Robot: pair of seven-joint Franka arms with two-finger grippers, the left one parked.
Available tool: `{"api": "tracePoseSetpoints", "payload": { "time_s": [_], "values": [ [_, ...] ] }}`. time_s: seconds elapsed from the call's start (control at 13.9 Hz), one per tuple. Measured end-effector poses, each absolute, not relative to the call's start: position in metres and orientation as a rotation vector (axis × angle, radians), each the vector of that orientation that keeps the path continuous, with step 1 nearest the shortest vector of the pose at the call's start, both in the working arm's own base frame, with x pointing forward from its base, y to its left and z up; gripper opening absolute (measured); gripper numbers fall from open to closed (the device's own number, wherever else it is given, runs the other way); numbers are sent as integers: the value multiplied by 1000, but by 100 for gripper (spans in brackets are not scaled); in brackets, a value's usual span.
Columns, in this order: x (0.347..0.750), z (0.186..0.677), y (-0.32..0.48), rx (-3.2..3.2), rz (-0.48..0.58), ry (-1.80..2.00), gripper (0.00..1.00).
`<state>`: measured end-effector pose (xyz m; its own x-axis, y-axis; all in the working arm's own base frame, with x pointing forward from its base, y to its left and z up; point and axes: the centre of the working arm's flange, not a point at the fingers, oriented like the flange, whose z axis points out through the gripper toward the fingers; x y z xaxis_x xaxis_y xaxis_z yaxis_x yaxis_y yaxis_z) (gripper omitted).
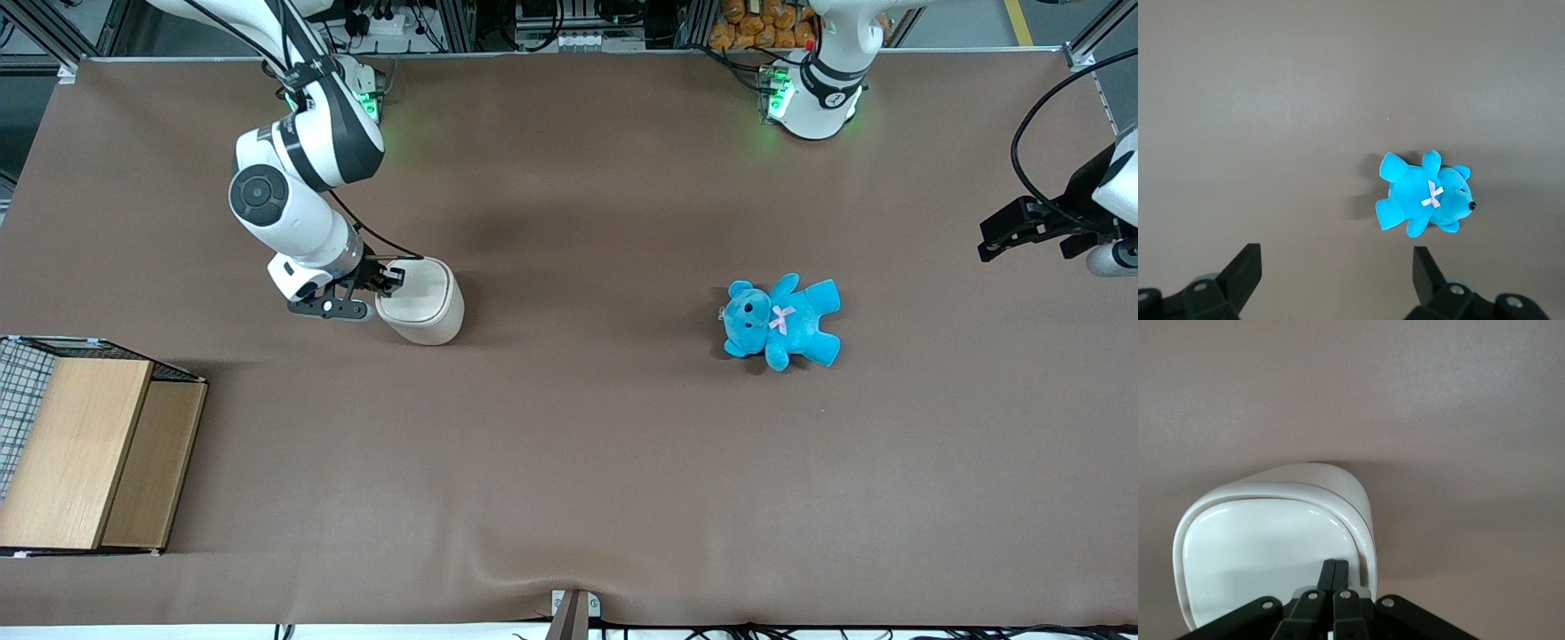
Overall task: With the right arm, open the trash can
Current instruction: 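Push the lid with the right gripper to flip it open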
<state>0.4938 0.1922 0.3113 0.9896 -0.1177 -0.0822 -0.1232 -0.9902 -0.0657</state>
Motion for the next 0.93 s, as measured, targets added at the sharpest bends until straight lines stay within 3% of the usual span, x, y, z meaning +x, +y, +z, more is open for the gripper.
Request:
{"api": "tracePoseSetpoints", "payload": {
  "time_s": [0.72, 0.93],
  "values": [
    [493, 311, 192, -3064, 119, 184, 1],
    [497, 325, 194, -3077, 202, 175, 1]
  ]
}}
